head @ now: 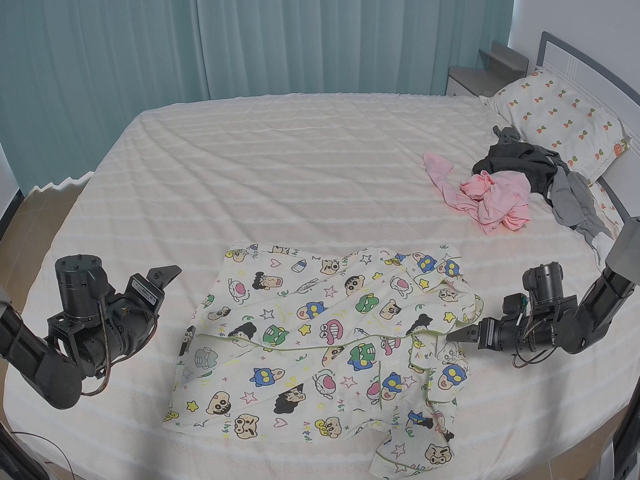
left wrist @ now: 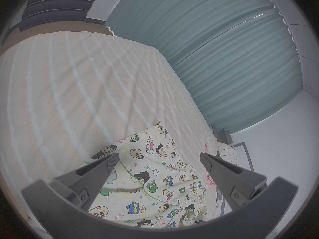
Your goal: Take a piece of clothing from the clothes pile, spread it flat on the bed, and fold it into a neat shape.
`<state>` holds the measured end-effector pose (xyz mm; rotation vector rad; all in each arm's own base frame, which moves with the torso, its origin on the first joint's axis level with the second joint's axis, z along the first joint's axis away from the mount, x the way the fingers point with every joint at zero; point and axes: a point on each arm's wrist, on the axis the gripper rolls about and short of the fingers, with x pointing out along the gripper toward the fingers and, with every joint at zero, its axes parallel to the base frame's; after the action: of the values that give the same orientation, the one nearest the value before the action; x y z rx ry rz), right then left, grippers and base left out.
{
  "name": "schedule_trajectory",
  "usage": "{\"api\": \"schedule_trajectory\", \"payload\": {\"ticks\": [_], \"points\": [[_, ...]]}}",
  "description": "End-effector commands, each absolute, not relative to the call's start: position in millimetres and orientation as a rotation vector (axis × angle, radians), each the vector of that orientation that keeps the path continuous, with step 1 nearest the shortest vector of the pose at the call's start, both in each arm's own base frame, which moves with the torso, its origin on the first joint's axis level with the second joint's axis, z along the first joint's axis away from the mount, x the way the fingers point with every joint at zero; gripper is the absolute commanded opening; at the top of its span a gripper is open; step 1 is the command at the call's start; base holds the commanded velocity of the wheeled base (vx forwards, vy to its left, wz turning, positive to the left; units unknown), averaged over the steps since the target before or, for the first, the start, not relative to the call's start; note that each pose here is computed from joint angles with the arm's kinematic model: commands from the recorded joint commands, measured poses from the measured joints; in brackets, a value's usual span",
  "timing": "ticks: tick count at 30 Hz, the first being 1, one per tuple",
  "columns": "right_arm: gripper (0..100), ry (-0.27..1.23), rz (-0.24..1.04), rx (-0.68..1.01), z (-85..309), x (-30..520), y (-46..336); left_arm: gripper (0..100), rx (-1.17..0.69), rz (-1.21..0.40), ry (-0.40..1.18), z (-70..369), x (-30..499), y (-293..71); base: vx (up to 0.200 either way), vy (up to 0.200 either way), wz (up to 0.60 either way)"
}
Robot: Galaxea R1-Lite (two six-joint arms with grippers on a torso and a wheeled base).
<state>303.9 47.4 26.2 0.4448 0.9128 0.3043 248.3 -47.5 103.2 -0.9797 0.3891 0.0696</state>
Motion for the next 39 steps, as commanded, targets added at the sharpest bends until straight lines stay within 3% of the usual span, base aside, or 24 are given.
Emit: {"api": "schedule_trajectory", "payload": {"ticks": [1,9,18,24,32,39], "points": [[100,0.948,0.26,0.463,8,315,39,100,-0.979,0.072,0.393,102,249,-48,0.0,0.0,0.0],[100,0.951,0.196,0.487,8,307,18,100,-0.976,0.081,0.408,98,250,-48,0.0,0.0,0.0],[100,0.939,0.16,0.446,6,315,20,100,-0.975,0.085,0.412,96,251,-48,0.0,0.0,0.0],[100,1.046,0.165,0.349,19,337,59,100,-0.975,0.104,0.427,91,254,-47,0.0,0.0,0.0],[100,1.073,0.215,0.266,19,345,99,100,-0.977,0.105,0.422,91,254,-46,0.0,0.0,0.0],[100,1.105,0.201,0.268,12,349,103,100,-0.978,0.111,0.42,91,254,-45,0.0,0.0,0.0]]}}
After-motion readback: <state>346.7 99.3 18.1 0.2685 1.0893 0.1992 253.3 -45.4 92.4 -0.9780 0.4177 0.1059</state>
